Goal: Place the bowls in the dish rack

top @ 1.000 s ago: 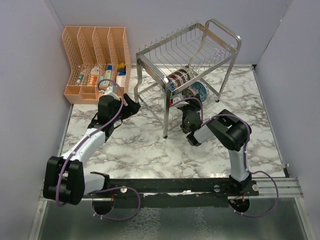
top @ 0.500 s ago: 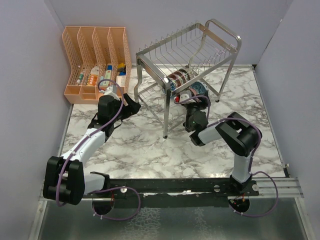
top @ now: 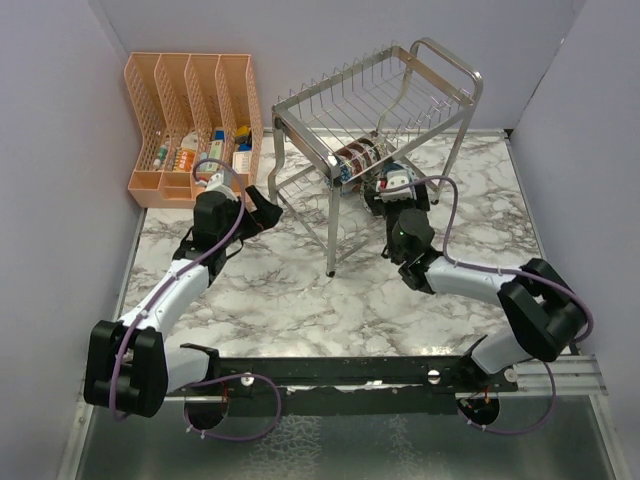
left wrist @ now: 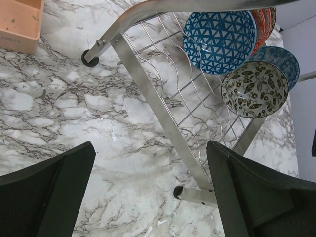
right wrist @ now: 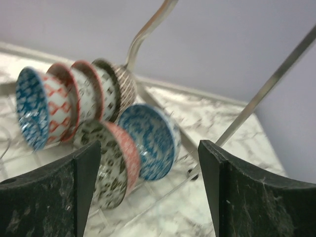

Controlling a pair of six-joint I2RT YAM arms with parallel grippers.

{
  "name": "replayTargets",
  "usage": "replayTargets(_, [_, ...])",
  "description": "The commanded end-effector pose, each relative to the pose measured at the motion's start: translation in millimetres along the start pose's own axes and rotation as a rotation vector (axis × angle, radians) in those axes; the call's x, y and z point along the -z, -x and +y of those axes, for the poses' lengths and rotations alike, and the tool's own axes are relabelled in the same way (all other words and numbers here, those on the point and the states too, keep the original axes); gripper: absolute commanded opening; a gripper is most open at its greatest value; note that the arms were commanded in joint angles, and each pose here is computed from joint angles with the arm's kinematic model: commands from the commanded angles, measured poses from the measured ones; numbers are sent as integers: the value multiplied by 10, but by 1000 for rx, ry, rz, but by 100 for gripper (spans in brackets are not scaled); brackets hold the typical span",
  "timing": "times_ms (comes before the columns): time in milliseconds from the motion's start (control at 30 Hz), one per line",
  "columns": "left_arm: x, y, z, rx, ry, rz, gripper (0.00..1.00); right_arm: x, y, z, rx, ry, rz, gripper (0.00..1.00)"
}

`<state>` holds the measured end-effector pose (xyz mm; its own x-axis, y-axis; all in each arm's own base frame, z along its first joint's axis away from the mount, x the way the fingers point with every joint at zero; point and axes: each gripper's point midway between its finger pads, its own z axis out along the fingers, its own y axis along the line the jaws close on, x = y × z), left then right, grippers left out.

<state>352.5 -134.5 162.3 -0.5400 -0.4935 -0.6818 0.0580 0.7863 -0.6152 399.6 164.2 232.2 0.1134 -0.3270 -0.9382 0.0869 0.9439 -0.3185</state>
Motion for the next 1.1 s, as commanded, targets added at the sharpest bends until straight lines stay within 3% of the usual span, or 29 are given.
replayTargets(0, [91, 159, -65, -14, 5, -44, 99, 228, -332, 294, -107, 171, 211, 80])
replayTargets(300, [172, 141, 38, -4, 85, -23, 99, 696, -482, 81, -263, 177, 409, 82])
replayTargets(467, [257, 151, 147, -22, 156, -23, 99, 959, -678, 66, -282, 193, 568, 99])
replayTargets(533, [276, 141, 184, -28, 181, -11, 99, 1036, -694, 76, -294, 214, 602, 100])
replayTargets(1067, [446, 194, 296, -83, 294, 25, 99, 1296, -310, -138, -418, 272, 590, 99])
